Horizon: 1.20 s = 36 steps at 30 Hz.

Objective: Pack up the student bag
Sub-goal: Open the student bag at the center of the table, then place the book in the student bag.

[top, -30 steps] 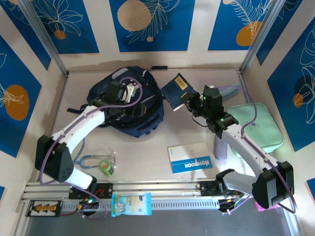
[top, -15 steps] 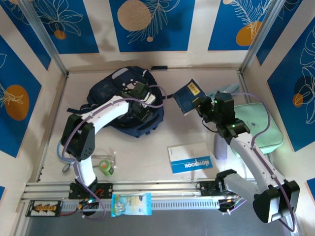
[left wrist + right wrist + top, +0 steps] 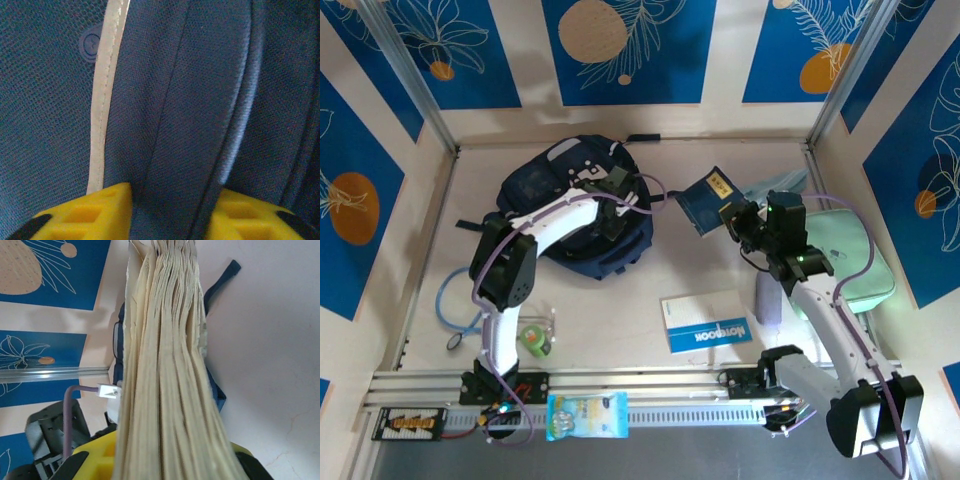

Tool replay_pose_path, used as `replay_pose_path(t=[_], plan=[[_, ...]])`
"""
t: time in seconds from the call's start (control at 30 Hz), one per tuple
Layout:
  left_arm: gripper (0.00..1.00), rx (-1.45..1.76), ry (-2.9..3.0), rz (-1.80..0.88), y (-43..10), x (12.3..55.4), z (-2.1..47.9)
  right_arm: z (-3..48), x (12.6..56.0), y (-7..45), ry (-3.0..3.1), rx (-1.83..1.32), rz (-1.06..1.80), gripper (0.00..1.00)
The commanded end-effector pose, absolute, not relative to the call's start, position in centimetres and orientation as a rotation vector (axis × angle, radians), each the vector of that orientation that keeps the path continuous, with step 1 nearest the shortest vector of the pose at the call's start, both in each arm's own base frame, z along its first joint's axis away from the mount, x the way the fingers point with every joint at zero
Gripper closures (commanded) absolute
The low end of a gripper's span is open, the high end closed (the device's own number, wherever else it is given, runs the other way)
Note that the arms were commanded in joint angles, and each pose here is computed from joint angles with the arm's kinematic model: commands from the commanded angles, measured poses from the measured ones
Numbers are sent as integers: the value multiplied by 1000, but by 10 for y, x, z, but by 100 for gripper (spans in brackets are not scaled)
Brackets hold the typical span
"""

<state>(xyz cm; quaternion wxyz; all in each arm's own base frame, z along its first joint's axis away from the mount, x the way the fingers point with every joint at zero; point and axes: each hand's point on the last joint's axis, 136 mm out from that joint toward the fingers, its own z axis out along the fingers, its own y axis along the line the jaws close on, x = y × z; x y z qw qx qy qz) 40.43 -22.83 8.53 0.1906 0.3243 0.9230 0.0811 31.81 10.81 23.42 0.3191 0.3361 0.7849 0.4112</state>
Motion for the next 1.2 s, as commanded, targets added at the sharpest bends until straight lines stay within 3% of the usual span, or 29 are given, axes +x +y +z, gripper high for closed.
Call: replay_pose_path(t=[0.0, 0.13, 0.47, 0.8, 0.97, 1.17], plan=[[72, 863, 2588, 266, -228, 411, 95, 247, 319, 111, 2020, 811, 1118, 97], [84, 834, 2566, 228, -232, 413, 112, 239, 317, 110, 2029, 827, 1109, 97], [100, 746, 2414, 44, -242, 408, 191, 223, 310, 109, 2067, 836, 1087, 97], [100, 616, 2192, -139, -247, 402, 286, 226, 305, 137, 2098, 653, 1213, 97], [100, 567, 2144, -227, -253, 401, 307, 229, 299, 175, 2143, 477, 1323, 97], [100, 530, 2121, -255, -253, 403, 318, 211, 302, 209, 2209, 499, 1357, 97]])
